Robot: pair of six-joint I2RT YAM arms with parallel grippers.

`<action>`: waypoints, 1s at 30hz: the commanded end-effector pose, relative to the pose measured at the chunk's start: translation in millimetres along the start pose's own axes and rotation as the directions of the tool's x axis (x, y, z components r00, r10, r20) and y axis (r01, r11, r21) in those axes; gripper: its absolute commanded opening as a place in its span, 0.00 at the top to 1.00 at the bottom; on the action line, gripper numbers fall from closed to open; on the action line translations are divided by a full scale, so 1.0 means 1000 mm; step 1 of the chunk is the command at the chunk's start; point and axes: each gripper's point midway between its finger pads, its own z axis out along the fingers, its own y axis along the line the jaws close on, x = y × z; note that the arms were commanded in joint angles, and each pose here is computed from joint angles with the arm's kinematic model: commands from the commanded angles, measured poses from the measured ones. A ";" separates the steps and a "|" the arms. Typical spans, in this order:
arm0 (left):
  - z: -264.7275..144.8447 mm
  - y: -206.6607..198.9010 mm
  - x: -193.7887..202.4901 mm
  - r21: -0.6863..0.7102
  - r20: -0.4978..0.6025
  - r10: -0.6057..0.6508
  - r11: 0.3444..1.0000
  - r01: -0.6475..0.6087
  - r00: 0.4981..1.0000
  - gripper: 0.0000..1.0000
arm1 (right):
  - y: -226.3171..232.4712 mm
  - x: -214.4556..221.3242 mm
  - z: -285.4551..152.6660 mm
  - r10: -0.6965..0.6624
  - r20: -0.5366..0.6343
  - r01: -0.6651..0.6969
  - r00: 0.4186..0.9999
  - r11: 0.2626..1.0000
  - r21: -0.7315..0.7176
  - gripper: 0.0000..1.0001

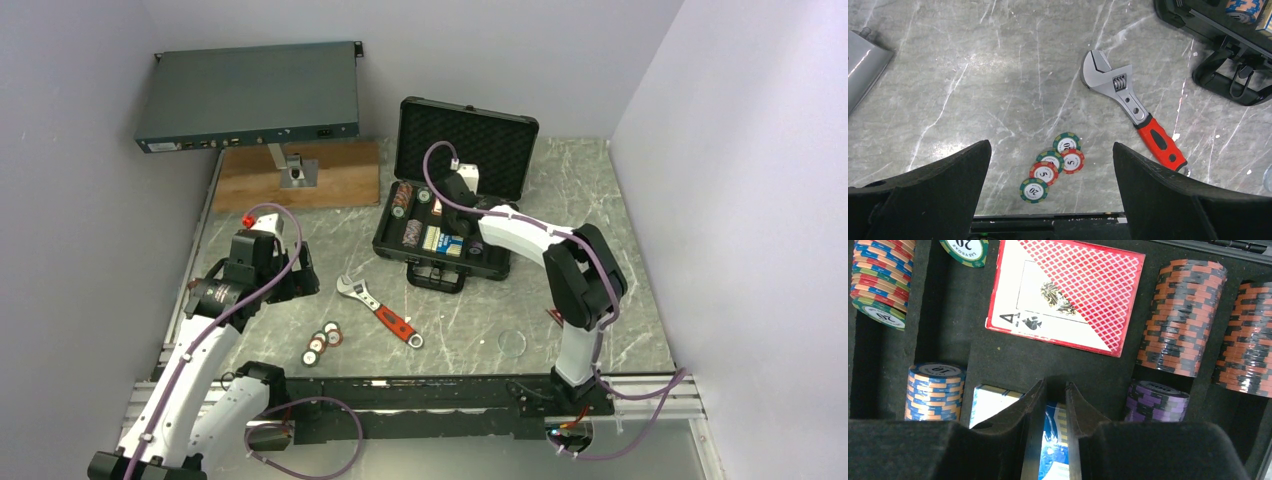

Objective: Pack up texas hold em set

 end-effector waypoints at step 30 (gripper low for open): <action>0.001 -0.006 -0.008 0.008 0.001 -0.003 1.000 0.003 1.000 0.01 | -0.096 0.029 -0.156 0.063 -0.050 -0.054 0.997 0.985 0.161 0.00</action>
